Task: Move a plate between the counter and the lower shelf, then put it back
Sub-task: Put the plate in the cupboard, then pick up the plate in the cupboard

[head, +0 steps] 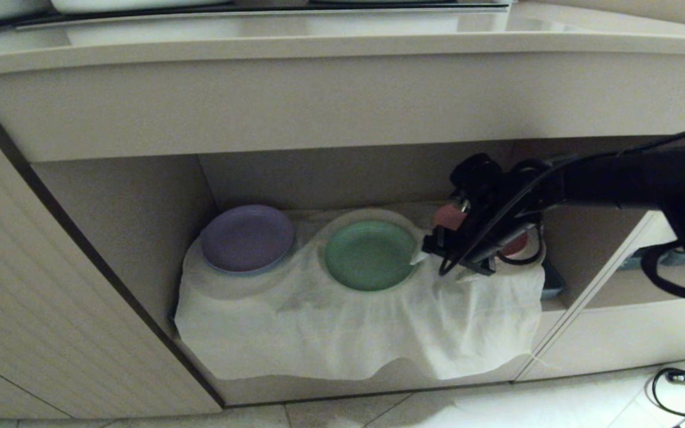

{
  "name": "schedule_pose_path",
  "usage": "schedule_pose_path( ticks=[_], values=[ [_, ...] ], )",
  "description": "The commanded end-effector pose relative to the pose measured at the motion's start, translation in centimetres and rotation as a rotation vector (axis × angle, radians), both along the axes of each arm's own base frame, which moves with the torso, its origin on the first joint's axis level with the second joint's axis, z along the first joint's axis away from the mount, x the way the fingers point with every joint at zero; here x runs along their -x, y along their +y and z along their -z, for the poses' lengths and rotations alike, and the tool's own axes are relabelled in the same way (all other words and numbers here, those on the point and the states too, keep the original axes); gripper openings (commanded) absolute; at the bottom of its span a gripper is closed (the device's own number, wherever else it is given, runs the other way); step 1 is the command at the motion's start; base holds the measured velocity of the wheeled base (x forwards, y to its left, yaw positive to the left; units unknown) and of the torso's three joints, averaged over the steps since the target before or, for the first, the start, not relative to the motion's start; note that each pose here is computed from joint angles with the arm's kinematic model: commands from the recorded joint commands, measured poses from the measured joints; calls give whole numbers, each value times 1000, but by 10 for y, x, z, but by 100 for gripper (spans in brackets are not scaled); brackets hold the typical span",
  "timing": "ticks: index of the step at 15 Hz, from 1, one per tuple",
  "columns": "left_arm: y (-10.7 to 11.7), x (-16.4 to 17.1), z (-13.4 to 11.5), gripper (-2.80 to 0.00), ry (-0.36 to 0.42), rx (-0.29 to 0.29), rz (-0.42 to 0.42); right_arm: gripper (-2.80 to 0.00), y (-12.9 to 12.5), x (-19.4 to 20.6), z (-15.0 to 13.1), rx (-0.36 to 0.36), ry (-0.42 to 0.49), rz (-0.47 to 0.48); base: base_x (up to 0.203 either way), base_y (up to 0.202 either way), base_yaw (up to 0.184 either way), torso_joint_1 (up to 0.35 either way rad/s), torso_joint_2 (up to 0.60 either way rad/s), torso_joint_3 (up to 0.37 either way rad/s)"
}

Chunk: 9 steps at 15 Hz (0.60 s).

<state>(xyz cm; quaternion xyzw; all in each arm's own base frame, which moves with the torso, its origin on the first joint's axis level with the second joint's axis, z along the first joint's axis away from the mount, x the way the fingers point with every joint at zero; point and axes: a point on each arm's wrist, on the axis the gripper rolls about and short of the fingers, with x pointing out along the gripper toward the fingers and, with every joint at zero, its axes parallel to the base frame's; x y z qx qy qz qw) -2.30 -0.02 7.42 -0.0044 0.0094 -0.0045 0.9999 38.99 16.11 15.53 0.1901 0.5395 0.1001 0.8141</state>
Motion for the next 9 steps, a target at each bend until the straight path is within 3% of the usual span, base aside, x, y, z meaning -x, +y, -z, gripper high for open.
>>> schedule_pose_path(
  ticks=[1, 6, 7, 9],
  values=[
    [0, 0, 0, -280, 0, 0, 0, 0, -5, 12, -12, -1, -6, -5, 0, 0, 0, 0, 0, 0],
    [0, 0, 0, -280, 0, 0, 0, 0, -19, 47, -11, 43, 40, -47, 0, 0, 0, 0, 0, 0],
    [0, 0, 0, -280, 0, 0, 0, -280, -21, 54, -13, 47, 45, -51, 0, 0, 0, 0, 0, 0],
    [0, 0, 0, -280, 0, 0, 0, -280, -27, 68, -13, 65, 59, -75, 0, 0, 0, 0, 0, 0]
  ],
)
